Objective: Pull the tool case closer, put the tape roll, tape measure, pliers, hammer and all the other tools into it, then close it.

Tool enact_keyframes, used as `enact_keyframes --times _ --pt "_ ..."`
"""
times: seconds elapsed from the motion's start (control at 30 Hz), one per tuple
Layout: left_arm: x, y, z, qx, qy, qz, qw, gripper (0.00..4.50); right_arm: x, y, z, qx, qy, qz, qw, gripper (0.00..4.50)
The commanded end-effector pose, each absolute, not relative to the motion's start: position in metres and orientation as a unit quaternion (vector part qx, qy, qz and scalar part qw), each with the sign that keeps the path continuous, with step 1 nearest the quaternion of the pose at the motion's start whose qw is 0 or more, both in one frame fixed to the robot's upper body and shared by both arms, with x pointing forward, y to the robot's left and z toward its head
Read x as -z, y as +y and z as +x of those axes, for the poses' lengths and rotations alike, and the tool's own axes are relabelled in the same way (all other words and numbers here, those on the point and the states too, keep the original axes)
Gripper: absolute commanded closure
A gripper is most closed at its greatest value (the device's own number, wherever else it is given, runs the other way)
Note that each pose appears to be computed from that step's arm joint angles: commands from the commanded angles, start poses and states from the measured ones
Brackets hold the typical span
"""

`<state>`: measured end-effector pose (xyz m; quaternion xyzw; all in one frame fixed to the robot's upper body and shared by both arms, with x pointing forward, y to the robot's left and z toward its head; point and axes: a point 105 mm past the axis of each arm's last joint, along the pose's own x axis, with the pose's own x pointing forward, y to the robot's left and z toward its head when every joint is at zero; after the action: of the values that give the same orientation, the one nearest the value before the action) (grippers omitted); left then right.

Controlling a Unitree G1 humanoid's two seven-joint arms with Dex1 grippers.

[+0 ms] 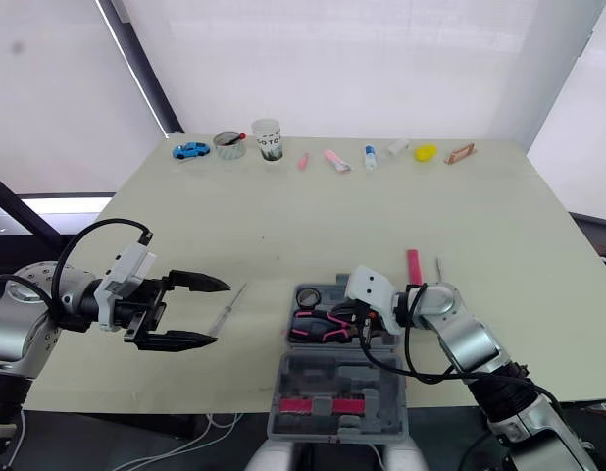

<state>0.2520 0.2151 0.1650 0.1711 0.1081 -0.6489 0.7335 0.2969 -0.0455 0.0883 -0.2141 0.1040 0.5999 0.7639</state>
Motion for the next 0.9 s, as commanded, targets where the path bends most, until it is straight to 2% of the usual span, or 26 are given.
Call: enact_keyframes --times 0.03,0.33,0.67,0.9 --pt "-0.171 0.214 0.25 0.654 0.099 0.182 0.727 0.0 -0.087 -0.042 0.299 -0.601 0.086 -0.21 0.767 4.31" --pt "-0.171 0.216 0.253 0.649 0.098 0.186 0.731 0.0 -0.056 -0.042 0.3 -0.601 0.124 -0.196 0.765 4.31" --pt "-0.171 0.219 0.255 0.645 0.098 0.187 0.735 0.0 0.008 -0.065 0.287 -0.59 0.222 -0.239 0.738 4.31" --pt "-0.168 0.219 0.254 0.644 0.098 0.18 0.737 0.0 0.033 -0.076 0.286 -0.563 0.289 -0.229 0.739 4.31"
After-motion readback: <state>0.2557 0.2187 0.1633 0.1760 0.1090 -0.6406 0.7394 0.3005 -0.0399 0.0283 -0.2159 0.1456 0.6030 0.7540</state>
